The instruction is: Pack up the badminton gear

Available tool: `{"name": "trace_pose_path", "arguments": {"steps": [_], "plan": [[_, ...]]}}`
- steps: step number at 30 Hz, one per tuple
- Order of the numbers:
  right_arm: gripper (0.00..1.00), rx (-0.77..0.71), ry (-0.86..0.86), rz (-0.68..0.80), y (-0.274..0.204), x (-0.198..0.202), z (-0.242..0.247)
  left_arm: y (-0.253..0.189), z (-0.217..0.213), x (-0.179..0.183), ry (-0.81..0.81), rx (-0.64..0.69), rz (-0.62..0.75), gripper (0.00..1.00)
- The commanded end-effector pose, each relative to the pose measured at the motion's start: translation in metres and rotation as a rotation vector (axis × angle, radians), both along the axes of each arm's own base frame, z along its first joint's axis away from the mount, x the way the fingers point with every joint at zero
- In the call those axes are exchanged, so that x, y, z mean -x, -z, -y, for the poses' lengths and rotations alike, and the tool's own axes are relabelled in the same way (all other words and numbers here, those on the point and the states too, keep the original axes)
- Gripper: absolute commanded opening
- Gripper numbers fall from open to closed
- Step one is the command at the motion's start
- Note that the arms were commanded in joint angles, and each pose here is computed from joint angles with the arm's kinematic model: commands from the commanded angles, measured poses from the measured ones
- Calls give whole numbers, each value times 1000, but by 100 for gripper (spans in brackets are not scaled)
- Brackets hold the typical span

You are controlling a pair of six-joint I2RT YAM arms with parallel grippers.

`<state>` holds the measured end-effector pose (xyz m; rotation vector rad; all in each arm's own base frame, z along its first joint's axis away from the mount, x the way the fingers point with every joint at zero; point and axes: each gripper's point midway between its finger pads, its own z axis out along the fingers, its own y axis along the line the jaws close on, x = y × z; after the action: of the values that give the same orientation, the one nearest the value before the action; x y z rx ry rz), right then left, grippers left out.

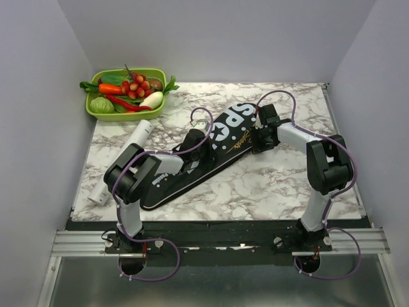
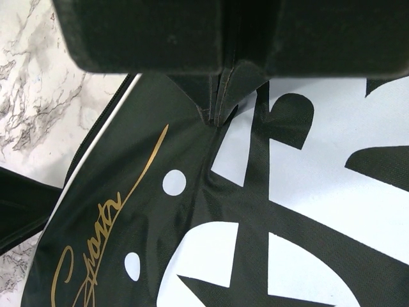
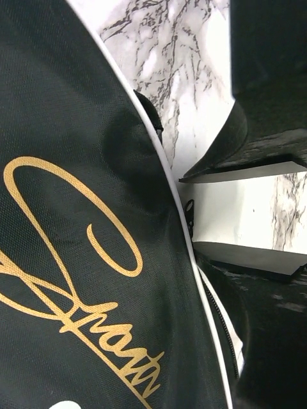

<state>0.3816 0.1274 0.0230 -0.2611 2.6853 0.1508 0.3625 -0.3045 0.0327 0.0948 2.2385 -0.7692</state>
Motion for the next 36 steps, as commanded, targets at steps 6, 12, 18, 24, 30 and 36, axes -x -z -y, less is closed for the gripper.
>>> {"name": "trace_pose_path", "arguments": {"steps": [6, 12, 18, 24, 30, 36], "plan": [[44, -50, -105, -6, -1, -12, -15, 60, -31, 33, 11, -144, -167, 0], [32, -46, -118, -5, -2, -14, -15, 61, -30, 34, 15, -143, -171, 0], [13, -45, -121, -3, -2, -14, -15, 62, -32, 33, 13, -148, -171, 0], [1, -45, -119, -2, -2, -13, -16, 65, -31, 34, 20, -152, -179, 0], [1, -147, -184, -15, -5, -1, -46, 67, -29, 33, 28, -151, -186, 0], [1, -208, -293, -8, -15, 20, -102, 67, -28, 33, 32, -149, -186, 0]]}}
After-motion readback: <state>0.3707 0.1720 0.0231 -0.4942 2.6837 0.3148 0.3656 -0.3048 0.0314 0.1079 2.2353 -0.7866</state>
